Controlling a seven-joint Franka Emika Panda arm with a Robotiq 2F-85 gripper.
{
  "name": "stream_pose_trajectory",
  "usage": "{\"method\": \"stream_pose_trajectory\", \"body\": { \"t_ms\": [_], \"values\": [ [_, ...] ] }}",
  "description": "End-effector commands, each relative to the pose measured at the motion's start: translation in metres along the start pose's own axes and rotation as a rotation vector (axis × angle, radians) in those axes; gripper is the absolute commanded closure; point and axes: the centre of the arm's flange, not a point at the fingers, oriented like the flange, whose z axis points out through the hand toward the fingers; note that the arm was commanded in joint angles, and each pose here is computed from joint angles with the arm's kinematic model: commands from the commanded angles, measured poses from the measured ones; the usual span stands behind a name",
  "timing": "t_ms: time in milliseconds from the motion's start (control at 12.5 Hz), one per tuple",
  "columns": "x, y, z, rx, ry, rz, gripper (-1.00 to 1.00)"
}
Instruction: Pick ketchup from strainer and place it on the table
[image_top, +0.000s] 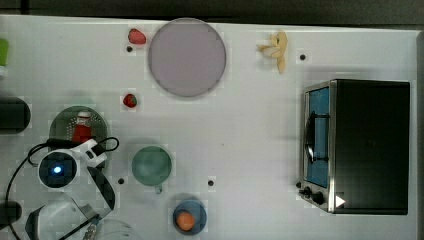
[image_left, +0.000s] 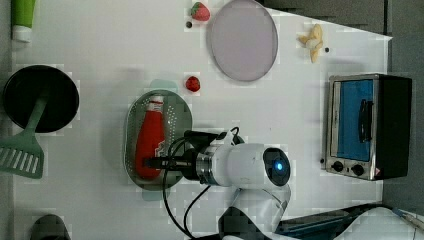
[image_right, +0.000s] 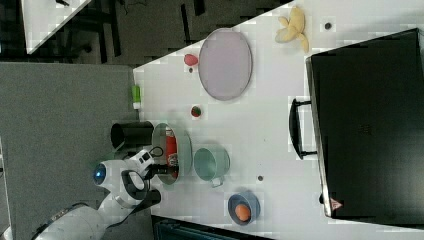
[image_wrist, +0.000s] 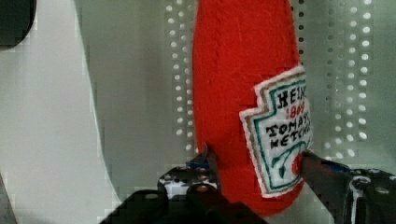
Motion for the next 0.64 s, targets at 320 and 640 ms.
{"method": "stream_pose_trajectory", "body": {
  "t_ms": [320,640],
  "values": [
    [0.002,-0.039,-0.117,-0.075,0.082,0.042,-0.18],
    [0.045,-0.015,-0.213,-0.134,0.068,0.169,-0.18]
  ]
}}
